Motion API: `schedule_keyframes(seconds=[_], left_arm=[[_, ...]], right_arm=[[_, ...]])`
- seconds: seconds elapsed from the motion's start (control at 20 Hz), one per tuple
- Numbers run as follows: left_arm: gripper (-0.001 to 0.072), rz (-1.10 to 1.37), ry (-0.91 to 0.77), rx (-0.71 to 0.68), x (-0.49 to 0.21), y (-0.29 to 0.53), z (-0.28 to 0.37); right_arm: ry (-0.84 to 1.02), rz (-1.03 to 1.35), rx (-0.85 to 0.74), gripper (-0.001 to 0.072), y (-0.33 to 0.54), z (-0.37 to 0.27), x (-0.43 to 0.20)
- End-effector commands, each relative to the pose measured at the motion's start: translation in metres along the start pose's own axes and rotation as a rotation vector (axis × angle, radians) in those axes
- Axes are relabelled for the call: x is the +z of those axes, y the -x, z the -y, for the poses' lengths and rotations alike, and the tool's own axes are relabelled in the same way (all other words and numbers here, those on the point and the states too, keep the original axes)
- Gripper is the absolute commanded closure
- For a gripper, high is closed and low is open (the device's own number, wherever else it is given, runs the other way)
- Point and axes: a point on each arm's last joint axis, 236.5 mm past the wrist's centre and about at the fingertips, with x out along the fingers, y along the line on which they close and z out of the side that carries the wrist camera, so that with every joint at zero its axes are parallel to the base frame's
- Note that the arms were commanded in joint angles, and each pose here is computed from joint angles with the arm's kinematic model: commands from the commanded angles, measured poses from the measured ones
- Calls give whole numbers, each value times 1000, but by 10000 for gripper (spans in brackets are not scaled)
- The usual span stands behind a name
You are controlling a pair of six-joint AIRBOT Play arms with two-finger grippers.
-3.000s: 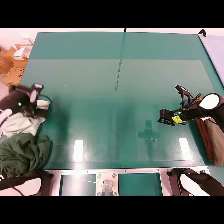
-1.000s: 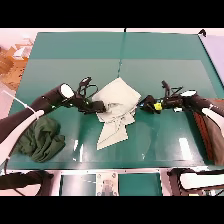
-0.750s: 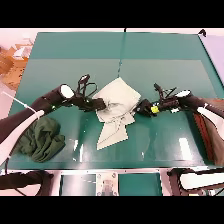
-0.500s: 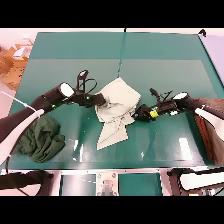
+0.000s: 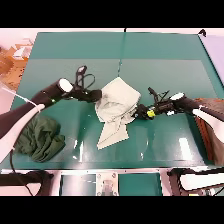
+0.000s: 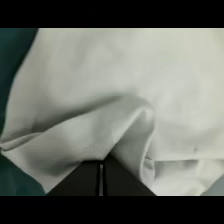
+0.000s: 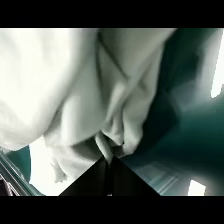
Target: Fold the shirts.
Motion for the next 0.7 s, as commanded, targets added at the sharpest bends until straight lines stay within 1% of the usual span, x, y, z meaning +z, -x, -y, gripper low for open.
schedule_keyframes(seconds=[0.0, 0.05, 0.25, 0.35, 0.45, 0.65], left_arm=[[393, -80, -19, -16, 0, 29, 1], [57, -159, -9, -27, -16, 34, 0], [65, -476, -19, -55, -100, 44, 8], [65, -540, -30, -43, -137, 30, 11], [65, -477, -50, -17, -145, 6, 11], [65, -221, -43, 7, -80, -9, 8]], right_arm=[[-24, 35, 19, 697, 17, 4, 9], [-26, 38, 19, 697, 18, 5, 10], [-20, 52, 9, 697, 17, 7, 13], [-21, 58, 6, 697, 17, 7, 15], [-20, 57, 6, 697, 17, 7, 14], [-19, 53, 5, 697, 17, 8, 14]])
